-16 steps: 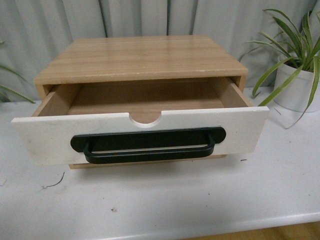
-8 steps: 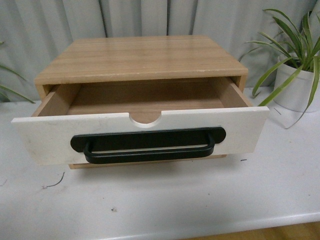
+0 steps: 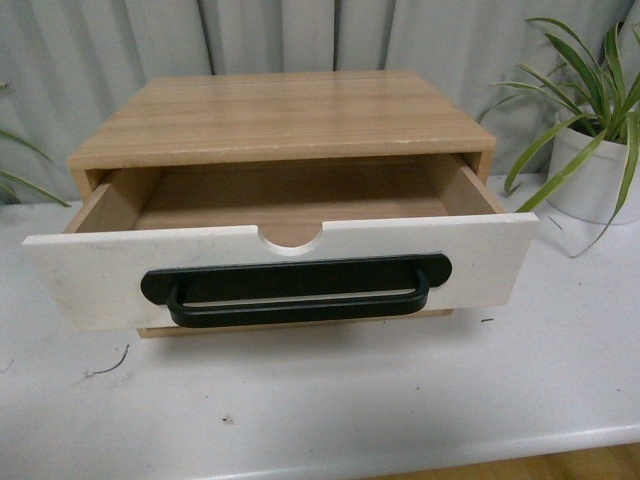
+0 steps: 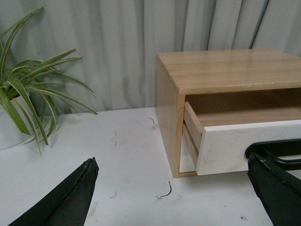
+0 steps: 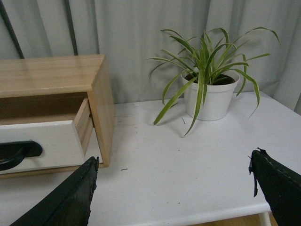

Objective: Close drawer sideways

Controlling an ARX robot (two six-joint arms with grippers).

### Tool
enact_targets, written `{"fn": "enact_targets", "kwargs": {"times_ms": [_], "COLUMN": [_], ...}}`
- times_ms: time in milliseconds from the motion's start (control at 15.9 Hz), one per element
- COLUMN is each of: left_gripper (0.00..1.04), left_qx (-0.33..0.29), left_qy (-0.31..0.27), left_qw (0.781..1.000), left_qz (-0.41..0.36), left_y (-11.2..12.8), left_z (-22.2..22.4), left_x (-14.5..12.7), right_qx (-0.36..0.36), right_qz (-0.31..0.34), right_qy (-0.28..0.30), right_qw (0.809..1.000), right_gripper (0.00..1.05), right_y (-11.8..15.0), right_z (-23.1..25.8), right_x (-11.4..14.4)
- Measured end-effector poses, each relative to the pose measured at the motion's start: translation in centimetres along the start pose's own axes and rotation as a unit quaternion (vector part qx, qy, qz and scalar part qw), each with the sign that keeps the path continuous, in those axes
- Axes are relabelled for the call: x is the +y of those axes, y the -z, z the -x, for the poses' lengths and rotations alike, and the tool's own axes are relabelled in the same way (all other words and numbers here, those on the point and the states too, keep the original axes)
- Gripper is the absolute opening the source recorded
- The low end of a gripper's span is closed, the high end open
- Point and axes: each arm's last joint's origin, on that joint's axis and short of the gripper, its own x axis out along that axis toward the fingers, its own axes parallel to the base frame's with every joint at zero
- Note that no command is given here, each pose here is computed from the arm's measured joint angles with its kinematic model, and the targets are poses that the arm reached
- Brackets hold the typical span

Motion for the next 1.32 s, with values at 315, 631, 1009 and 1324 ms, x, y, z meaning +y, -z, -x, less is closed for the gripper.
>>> {"fn": "enact_targets", "kwargs": {"times_ms": [315, 631, 1009, 1324], "left_gripper": [0.98, 0.98, 0.98, 0.98], "left_qx": [0.000, 0.061, 0.072, 0.091], "left_qy": [0.000, 0.007, 0.226, 0.265], "left_qw": [1.000, 0.998, 0.926, 0.861], "left_qz": [0.000, -0.018, -0.295, -0.424], "left_y": [0.0, 0.2, 1.4, 3.2], "left_z": [0.0, -0.1, -2.5, -6.5], "left_x": [0.0, -1.7, -5.2, -6.4], "right_qx": [0.000, 0.154, 0.266, 0.263], "right_qz": [0.000, -0.113, 0.202, 0.286], "right_qy": [0.000, 0.003, -0.229, -0.292], "right_qw": [1.000, 0.982, 0.914, 0.874], "right_gripper": [0.98, 0.98, 0.98, 0.98], "right_y": [0.0, -0.4, -0.7, 0.1], "right_z": [0.0, -1.0, -4.4, -8.0], "right_x": [0.0, 1.2, 6.8, 9.0]}}
